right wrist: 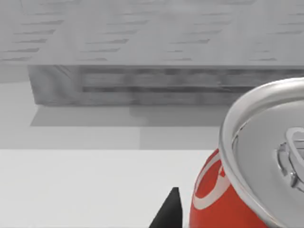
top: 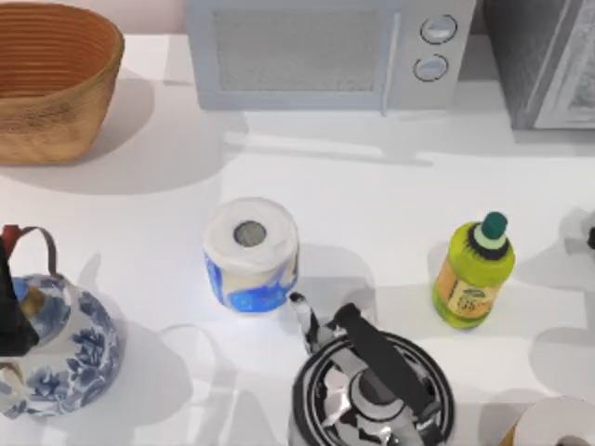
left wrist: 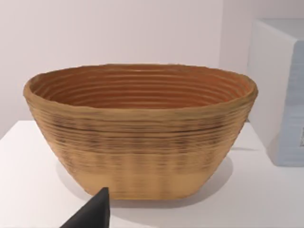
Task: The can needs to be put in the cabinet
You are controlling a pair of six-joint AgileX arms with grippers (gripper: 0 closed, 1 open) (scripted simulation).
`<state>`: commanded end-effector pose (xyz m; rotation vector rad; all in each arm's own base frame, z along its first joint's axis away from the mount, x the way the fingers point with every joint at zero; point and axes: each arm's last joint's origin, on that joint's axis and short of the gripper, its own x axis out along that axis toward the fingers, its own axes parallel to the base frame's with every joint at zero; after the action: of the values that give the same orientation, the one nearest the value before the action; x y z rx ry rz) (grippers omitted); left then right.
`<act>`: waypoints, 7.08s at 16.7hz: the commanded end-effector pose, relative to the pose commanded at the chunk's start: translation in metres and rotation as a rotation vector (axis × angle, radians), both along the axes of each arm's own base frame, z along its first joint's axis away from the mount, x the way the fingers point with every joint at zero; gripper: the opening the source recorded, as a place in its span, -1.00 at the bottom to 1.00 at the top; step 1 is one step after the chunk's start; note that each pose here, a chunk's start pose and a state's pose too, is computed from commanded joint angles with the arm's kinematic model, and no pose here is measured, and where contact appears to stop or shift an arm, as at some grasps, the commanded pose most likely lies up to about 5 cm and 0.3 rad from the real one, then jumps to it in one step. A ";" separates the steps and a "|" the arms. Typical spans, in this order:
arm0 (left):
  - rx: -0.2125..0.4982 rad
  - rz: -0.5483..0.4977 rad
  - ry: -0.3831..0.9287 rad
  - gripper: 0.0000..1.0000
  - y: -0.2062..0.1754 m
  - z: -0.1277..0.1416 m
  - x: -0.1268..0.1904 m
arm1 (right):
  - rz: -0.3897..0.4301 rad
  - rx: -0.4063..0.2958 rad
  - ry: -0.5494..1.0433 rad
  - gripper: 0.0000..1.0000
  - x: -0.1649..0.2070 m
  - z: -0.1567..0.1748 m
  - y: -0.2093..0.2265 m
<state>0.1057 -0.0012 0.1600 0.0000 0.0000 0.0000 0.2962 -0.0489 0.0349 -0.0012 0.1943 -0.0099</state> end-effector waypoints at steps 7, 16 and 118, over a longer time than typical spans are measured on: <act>0.000 0.000 0.000 1.00 0.000 0.000 0.000 | 0.000 0.000 0.000 -1.00 0.000 0.000 0.000; 0.000 0.000 0.000 1.00 0.000 0.000 0.000 | 0.001 -0.003 -0.021 -1.00 0.011 0.032 -0.002; 0.000 0.000 0.000 1.00 0.000 0.000 0.000 | 0.005 0.004 -0.193 -1.00 0.110 0.495 0.093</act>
<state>0.1057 -0.0012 0.1600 0.0000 0.0000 0.0000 0.4063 0.0445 0.5298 0.0033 0.0011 -0.0048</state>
